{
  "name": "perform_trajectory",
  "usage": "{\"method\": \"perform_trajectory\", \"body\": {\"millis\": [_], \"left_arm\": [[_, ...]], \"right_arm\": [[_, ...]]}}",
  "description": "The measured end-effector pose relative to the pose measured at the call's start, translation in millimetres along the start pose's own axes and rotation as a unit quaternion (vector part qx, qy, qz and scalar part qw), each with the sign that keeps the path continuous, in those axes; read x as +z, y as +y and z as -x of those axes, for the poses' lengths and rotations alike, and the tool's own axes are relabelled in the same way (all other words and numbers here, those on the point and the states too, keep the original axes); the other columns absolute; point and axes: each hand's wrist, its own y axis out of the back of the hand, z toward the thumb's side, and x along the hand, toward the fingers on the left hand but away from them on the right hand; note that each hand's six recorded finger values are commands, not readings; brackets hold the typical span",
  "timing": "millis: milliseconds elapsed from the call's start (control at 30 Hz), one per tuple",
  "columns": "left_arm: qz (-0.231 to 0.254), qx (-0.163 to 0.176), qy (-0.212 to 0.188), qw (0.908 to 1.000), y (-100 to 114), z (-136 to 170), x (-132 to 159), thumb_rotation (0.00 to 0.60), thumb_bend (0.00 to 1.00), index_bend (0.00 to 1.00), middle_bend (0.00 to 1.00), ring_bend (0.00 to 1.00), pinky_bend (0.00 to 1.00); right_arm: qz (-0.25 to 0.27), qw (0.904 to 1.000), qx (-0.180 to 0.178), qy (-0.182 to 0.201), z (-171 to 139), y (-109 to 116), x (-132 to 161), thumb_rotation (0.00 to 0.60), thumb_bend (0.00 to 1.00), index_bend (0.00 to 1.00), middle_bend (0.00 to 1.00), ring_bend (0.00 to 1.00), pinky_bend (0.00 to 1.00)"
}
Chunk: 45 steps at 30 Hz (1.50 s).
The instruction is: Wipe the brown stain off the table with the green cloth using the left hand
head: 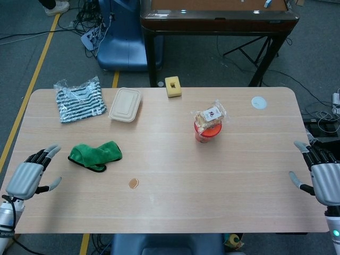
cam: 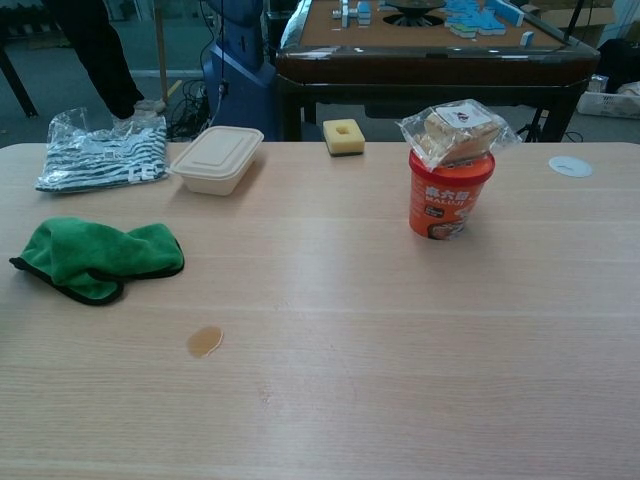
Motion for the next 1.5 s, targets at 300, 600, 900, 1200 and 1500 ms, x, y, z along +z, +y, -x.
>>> {"method": "perform_trajectory", "body": {"millis": [300,600,900,1200,1500], "left_arm": [[-0.030,-0.058,-0.047,0.9967,-6,-62,12,0.600,0.25,0.10,0.10,0.15,0.25],[-0.071,-0.114,-0.042,0.9901,-29,-110,17,0.600,0.23,0.10,0.09,0.15,0.25],[-0.119,-0.157,-0.034,0.9799,-58,-136,16,0.600,0.22,0.06,0.06,0.14,0.25],[-0.140,-0.173,-0.037,0.9741,-82,-148,17,0.600,0.22,0.12,0.06,0.14,0.28],[-0.141,-0.176,-0.051,0.9730,-97,-155,22,0.600,0.22,0.26,0.10,0.22,0.42]], "right_arm": [[0.000,1.0000,0.004,-0.006,-4,1,-2,0.600,0.35,0.16,0.23,0.21,0.24],[-0.001,0.9999,0.005,-0.013,-5,2,-4,0.600,0.35,0.16,0.23,0.21,0.24],[-0.002,0.9998,0.012,-0.018,-5,-1,-4,0.600,0.35,0.16,0.23,0.21,0.24],[-0.002,0.9996,0.021,-0.021,-2,-6,-5,0.600,0.35,0.16,0.23,0.21,0.24],[-0.001,0.9993,0.025,-0.027,-2,-8,-8,0.600,0.35,0.16,0.23,0.21,0.24]]}}
